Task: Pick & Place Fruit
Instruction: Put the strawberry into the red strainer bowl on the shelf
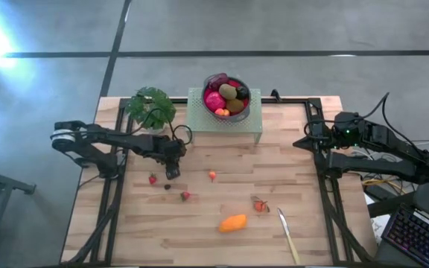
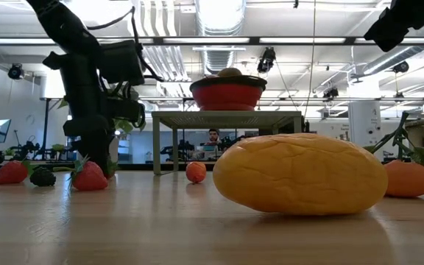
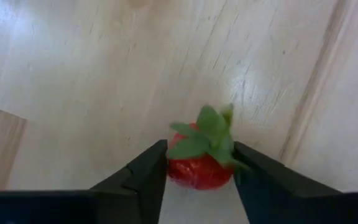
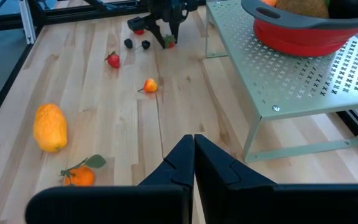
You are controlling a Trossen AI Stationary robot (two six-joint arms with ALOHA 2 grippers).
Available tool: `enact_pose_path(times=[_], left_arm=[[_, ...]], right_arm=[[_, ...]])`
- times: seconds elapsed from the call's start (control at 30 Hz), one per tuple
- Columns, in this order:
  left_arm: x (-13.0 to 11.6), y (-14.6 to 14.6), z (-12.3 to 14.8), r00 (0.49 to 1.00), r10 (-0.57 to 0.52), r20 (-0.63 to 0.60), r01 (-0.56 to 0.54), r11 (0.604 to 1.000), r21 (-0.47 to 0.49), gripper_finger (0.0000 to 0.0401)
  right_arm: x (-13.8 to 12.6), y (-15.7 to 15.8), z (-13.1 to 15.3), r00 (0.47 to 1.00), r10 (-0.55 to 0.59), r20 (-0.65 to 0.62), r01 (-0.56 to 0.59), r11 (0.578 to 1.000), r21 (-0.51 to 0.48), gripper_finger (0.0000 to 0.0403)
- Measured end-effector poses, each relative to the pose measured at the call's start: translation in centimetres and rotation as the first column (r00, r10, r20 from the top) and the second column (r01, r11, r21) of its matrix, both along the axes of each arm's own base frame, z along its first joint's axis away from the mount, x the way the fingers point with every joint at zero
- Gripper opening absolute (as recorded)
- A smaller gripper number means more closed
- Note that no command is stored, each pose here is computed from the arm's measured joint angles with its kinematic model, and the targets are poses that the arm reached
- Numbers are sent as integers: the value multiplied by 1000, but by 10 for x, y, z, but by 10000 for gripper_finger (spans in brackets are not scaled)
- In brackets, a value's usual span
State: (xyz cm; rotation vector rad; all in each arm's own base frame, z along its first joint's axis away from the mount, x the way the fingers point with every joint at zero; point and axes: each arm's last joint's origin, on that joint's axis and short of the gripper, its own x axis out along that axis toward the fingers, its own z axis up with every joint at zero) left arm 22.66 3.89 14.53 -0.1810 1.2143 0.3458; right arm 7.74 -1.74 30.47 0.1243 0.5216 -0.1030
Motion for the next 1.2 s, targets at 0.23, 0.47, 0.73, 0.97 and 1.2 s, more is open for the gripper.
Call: enact_pose_path(times=[0.23, 0.47, 0.73, 0.97, 1.2], left_arm=[[-3, 0, 5, 1000, 7, -22, -7, 1000, 14, 143], [1, 0, 39, 1000, 8, 29, -8, 1000, 3, 165], [12, 0, 113, 960, -37, 277, 36, 999, 10, 146], [31, 7, 185, 840, -152, 521, 26, 970, 241, 161], [59, 20, 223, 752, -324, 573, 47, 895, 444, 156]], right_arm=[[0, 0, 0, 1000, 0, 0, 0, 1000, 0, 8], [0, 0, 0, 1000, 0, 0, 0, 1000, 0, 8], [0, 0, 0, 1000, -1, 1, 1, 1000, 0, 8], [0, 0, 0, 1000, -1, 1, 1, 1000, 0, 8], [0, 0, 0, 1000, -1, 1, 1, 1000, 0, 8]])
